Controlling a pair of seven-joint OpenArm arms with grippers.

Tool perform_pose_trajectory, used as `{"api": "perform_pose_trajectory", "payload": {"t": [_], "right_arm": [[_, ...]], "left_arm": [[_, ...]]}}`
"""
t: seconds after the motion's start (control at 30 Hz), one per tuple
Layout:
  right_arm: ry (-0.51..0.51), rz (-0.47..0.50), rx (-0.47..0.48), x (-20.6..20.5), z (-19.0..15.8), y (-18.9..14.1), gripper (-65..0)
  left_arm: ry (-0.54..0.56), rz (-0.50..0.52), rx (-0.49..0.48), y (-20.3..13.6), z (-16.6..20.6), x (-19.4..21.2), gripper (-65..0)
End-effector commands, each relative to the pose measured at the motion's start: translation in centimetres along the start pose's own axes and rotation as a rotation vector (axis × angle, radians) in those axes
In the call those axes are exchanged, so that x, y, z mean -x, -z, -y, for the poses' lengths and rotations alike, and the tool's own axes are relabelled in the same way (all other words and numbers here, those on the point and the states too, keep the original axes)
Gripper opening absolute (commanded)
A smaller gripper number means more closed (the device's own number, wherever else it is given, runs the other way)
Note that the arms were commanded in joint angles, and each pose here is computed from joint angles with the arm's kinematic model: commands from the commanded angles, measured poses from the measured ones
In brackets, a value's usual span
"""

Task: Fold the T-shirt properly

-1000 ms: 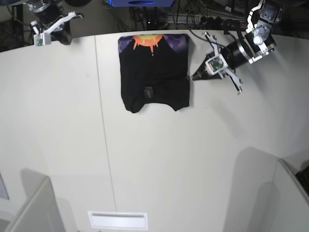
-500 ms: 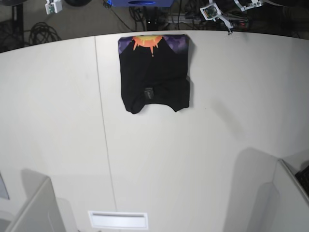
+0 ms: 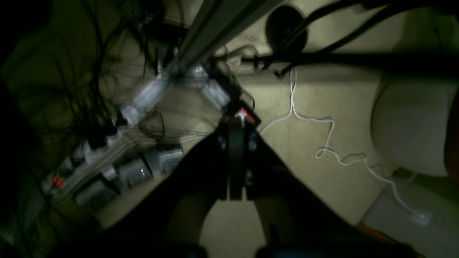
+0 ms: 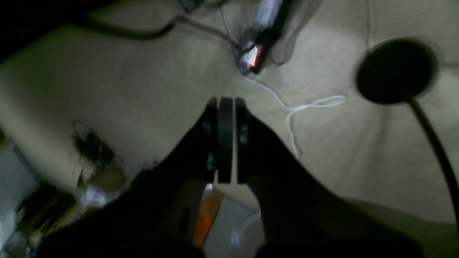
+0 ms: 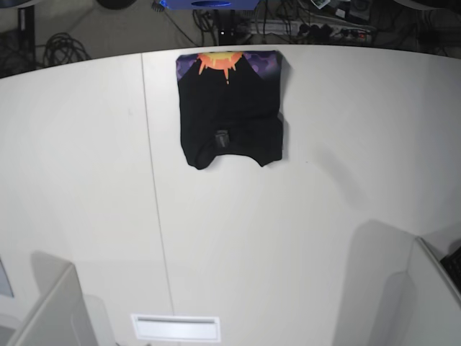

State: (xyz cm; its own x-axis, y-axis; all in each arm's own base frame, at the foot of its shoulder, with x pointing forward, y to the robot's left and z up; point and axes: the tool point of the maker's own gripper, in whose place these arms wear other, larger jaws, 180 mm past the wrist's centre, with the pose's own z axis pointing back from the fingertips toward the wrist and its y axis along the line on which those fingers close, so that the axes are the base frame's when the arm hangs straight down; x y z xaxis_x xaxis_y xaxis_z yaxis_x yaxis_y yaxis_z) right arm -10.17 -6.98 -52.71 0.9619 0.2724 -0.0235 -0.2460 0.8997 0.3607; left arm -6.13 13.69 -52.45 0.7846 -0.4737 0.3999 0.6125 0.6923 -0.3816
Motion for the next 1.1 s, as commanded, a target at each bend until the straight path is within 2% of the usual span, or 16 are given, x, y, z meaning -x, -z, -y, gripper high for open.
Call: {"api": "perform_pose_trajectory", "payload": {"t": [0.0, 0.1, 0.23, 0.5, 0.63, 0.7, 0.8, 0.93, 1.07], "right_arm": [[0.009, -0.045, -0.022, 1.6, -0.7, 0.5, -65.0], [0.024, -0.104, -0.062, 2.9, -1.3, 2.4, -65.0], [0.053, -0.209, -0.082, 4.7, 0.6, 4.8, -65.0], [0.16, -0.178, -0.09, 3.7, 4.9, 8.2, -65.0], [0.237, -0.099, -0.081, 3.3, 6.3, 8.9, -65.0], [0.224, -0.058, -0.062, 3.3, 7.2, 8.8, -65.0], [0.206, -0.001, 0.037, 2.6, 9.3, 8.7, -65.0], [0.196, 0.051, 0.174, 1.4, 12.0, 8.4, -65.0], [0.198, 0.13, 0.192, -0.1, 12.1, 8.4, -65.0]], "left_arm": [[-0.022, 0.01, 0.008, 0.2, 0.2, 0.1, -65.0], [-0.067, -0.013, -0.017, 1.4, -1.2, 1.0, -65.0], [-0.175, -0.054, -0.046, 3.6, -2.3, 2.6, -65.0], [-0.389, -0.136, -0.005, 9.0, 1.0, 4.5, -65.0], [-0.435, -0.136, -0.102, 11.0, 0.5, 4.3, -65.0], [-0.447, -0.128, -0.179, 11.1, -0.7, 4.8, -65.0], [-0.445, -0.14, -0.271, 11.0, -2.5, 5.4, -65.0], [-0.417, -0.127, -0.292, 11.1, -3.5, 4.6, -65.0], [-0.396, -0.08, -0.311, 11.3, -5.3, 2.6, -65.0]]}}
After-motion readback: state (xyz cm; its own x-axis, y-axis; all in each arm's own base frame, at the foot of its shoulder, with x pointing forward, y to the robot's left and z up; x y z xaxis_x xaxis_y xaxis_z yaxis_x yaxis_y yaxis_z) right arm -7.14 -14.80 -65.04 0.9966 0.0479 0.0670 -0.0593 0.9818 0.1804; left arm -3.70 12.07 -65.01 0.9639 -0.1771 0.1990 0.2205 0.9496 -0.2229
